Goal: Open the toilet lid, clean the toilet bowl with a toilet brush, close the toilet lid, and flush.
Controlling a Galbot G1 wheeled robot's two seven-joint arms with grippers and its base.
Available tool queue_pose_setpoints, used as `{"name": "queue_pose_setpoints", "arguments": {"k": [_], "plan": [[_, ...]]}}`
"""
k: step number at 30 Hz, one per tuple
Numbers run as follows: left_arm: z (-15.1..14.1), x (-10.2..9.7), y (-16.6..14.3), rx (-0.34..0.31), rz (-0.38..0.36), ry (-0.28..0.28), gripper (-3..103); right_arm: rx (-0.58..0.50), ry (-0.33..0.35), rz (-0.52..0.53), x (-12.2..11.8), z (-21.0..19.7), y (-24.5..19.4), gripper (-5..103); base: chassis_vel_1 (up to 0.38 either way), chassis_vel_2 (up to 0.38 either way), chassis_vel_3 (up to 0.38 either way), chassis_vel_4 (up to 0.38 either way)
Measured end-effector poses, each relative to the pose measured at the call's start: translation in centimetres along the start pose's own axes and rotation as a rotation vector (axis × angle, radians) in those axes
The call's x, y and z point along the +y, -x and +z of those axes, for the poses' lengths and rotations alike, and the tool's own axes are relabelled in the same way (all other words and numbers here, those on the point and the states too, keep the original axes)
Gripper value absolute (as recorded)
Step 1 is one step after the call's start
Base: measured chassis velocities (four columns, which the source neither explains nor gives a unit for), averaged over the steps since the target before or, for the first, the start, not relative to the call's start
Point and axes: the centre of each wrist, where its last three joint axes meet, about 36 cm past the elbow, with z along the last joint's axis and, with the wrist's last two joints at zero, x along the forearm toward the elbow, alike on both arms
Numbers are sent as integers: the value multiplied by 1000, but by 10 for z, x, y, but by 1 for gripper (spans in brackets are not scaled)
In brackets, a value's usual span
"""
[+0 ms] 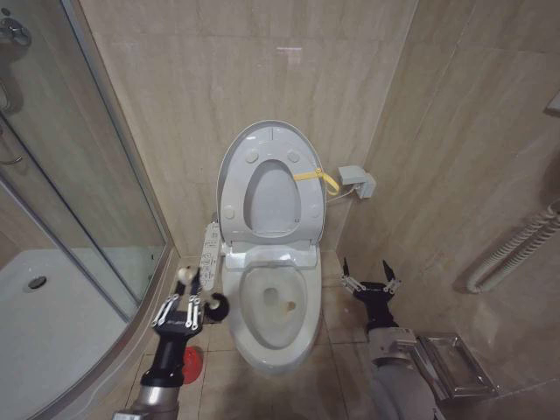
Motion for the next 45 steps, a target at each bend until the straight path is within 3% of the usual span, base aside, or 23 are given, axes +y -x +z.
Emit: {"name": "queue_pose_setpoints", "arguments": {"k": [6, 13, 18, 32, 38, 45], "plan": [[23, 14, 27, -28, 143, -27, 20, 0, 0, 0, 0, 0, 0, 100, 0, 0, 0, 0], [60, 27, 61, 7, 196, -74, 20, 0, 0, 0, 0, 0, 0, 100, 0, 0, 0, 0], [94, 21, 72, 69, 237, -119, 20, 0, 0, 0, 0, 0, 0, 100, 0, 0, 0, 0], [177, 19, 121, 165, 307, -130, 20, 0, 0, 0, 0, 0, 0, 100, 0, 0, 0, 0], [217, 0, 143, 180, 354, -130, 20, 0, 0, 0, 0, 0, 0, 100, 0, 0, 0, 0], [243, -16, 146, 206, 373, -131, 20, 0, 0, 0, 0, 0, 0, 100, 0, 0, 0, 0]]}}
